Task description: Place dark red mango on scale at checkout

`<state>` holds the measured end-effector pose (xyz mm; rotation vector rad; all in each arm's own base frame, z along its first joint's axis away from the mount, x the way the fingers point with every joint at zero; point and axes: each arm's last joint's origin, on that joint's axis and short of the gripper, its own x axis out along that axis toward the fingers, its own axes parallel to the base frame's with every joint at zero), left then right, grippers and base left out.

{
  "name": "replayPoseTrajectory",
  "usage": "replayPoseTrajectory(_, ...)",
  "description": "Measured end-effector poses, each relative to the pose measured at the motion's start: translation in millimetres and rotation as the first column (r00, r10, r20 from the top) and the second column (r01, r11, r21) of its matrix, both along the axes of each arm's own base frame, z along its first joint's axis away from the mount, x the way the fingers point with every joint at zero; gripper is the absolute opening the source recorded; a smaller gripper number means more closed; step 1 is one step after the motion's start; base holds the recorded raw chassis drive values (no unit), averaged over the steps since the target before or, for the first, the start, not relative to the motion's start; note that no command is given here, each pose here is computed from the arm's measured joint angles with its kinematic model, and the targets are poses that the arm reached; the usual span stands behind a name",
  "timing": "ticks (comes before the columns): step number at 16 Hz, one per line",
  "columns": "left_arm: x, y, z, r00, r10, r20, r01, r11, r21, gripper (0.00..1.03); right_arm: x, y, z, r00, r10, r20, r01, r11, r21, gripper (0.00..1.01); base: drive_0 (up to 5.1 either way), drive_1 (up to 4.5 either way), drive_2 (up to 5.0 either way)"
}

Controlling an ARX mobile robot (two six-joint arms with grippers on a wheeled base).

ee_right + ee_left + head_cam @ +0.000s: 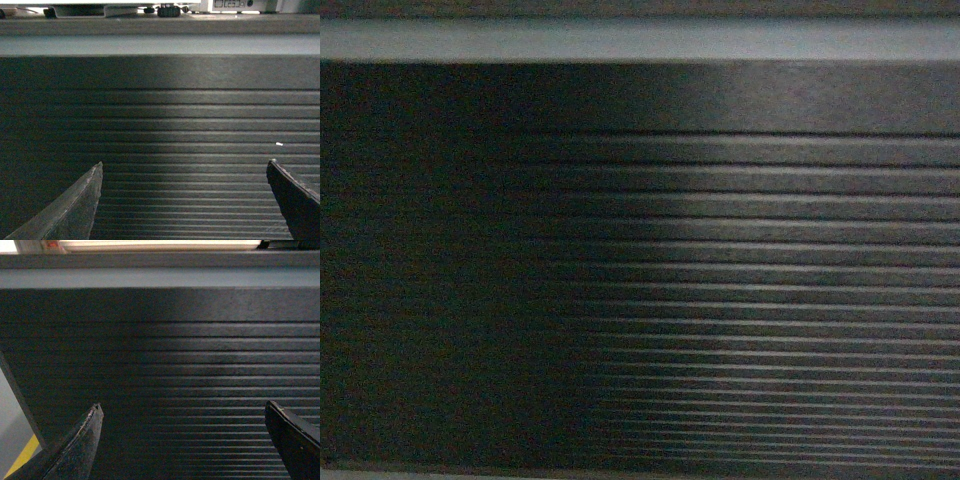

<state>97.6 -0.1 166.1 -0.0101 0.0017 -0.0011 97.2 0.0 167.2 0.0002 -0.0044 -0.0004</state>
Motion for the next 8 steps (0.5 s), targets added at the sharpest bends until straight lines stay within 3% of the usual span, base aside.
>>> replayPoseTrajectory(8,0.0,0.0,0.0,1.0,0.002,0.0,-0.002,1.0,0.0,0.98,0.0,0.0,0.0,1.0,0.0,0.0,0.0,1.0,-0.002,0.98,0.0,0.0,0.0)
